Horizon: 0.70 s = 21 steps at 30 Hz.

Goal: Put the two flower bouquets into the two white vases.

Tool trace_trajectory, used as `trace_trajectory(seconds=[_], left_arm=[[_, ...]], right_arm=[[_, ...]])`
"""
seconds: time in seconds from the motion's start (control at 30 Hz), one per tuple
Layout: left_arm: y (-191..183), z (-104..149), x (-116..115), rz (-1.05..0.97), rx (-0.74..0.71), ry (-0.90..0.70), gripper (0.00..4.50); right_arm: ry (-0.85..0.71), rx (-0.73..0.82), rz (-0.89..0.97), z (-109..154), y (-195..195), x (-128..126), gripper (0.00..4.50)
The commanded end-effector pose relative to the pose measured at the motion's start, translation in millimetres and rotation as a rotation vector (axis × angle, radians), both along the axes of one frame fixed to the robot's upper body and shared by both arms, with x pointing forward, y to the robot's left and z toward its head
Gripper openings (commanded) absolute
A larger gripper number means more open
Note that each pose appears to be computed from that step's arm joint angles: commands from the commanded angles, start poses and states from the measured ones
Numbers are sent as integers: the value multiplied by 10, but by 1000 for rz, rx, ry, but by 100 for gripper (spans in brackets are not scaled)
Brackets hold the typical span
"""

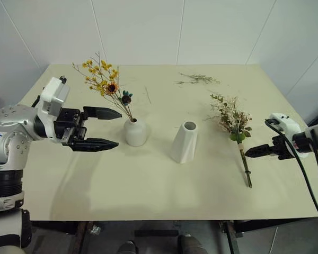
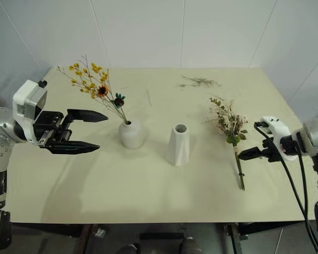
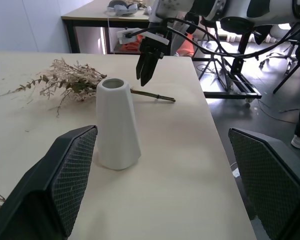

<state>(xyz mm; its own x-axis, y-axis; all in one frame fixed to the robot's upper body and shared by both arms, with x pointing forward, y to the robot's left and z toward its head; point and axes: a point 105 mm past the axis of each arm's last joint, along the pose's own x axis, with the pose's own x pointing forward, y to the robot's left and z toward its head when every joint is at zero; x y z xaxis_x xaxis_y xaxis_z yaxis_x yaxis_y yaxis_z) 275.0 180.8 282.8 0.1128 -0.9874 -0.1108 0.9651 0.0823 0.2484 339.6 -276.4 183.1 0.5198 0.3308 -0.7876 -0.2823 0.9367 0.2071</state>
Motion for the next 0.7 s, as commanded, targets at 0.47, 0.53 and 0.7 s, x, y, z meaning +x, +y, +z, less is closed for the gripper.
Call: trace_trajectory(seconds=[0.47,0.53,0.7], left_arm=[[90,61,-178,76,-14,-68,450],[94,63,-171,78,-13,-70,450],[72,53,-145,73,-13,-71,450]], right_arm=[[45,-181,16,-446,89,238,250],[29,-183,22,-453,103,268,179],[-36,-158,34,-414,134,318,10]])
